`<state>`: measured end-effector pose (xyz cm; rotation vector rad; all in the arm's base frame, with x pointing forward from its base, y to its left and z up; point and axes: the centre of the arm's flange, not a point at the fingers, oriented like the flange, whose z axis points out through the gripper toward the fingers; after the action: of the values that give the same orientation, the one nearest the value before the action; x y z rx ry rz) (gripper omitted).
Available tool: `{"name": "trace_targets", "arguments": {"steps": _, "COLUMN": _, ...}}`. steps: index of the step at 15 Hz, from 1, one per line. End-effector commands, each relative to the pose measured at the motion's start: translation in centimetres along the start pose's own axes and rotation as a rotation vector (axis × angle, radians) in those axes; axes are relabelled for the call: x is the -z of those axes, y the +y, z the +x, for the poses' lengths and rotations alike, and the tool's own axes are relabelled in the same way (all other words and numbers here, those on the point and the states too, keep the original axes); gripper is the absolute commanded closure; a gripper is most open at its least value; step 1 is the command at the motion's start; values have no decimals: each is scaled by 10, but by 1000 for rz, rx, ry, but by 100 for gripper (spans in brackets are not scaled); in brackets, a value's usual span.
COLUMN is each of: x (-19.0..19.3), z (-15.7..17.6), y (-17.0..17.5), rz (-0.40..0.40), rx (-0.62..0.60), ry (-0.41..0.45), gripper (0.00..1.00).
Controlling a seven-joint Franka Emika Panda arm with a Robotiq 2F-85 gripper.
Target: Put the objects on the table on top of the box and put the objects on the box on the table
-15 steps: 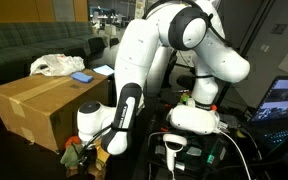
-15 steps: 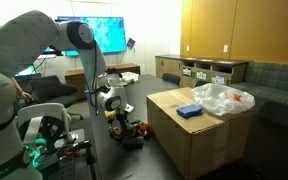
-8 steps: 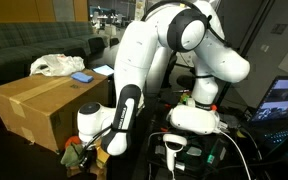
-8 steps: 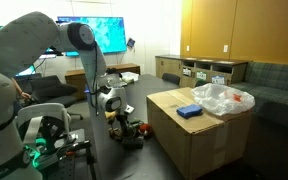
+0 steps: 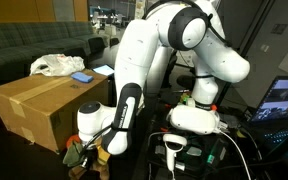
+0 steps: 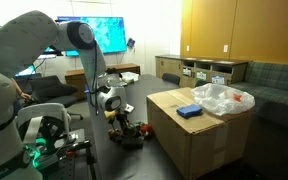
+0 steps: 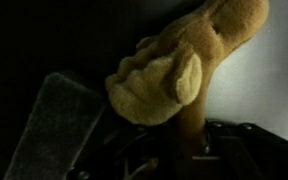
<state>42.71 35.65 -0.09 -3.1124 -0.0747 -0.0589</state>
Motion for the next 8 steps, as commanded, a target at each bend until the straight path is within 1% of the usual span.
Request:
{"name": "trace_targets", "arguments": {"steps": 1, "x": 30, "z": -18, "y": 12, "rz": -6, "rx": 131, "ry": -68, "gripper": 95}}
{"name": "trace_targets", "arguments": {"steps": 2, "x": 37, "z": -26, "y": 15, "rz": -20, "rx": 174, "ry": -99, "gripper": 97}}
{"name": "trace_targets", "arguments": {"steps": 6, "x": 70, "z": -48, "y": 19, "rz": -83, "rx": 336, "ry": -231, "gripper": 96}}
{"name": "trace_targets", "arguments": {"steps": 8, "x": 90, "z": -53, "y": 18, "rz": -115, "rx": 406, "ry": -284, "gripper": 96}}
